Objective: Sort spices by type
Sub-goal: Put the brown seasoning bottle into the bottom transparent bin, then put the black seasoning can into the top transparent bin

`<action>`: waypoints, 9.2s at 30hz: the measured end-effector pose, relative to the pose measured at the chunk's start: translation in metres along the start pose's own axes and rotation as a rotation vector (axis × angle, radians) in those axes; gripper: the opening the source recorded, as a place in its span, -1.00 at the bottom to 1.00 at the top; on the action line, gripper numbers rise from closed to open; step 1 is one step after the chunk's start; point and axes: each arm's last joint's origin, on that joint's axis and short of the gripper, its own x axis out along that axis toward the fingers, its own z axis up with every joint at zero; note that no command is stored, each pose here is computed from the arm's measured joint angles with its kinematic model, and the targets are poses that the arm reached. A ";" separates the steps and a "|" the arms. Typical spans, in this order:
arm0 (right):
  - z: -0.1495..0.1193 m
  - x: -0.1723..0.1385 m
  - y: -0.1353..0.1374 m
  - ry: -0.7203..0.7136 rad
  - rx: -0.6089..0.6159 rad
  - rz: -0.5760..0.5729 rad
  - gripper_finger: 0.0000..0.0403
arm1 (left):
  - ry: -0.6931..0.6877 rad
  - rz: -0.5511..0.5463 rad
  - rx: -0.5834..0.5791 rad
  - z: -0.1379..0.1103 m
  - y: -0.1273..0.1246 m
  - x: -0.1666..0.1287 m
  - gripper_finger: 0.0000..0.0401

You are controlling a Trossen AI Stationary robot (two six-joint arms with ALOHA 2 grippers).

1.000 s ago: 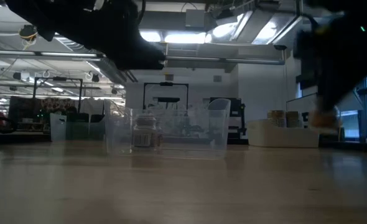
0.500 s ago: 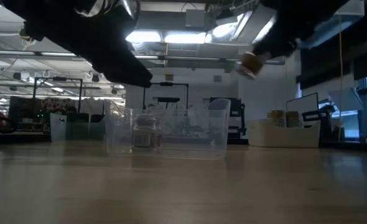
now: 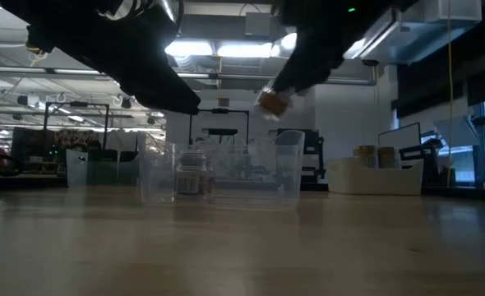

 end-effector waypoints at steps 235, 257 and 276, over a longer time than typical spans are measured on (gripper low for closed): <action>-0.207 -0.068 0.100 0.945 0.393 -0.225 0.71 | -0.141 -0.182 -0.119 -0.012 -0.055 0.020 0.18; -0.177 -0.083 0.095 0.533 0.421 -0.115 0.31 | -0.146 -0.178 -0.079 -0.012 -0.055 0.020 0.18; -0.132 -0.059 0.058 -0.169 0.205 -0.517 0.31 | -0.256 -0.147 -0.064 0.012 -0.041 0.006 0.18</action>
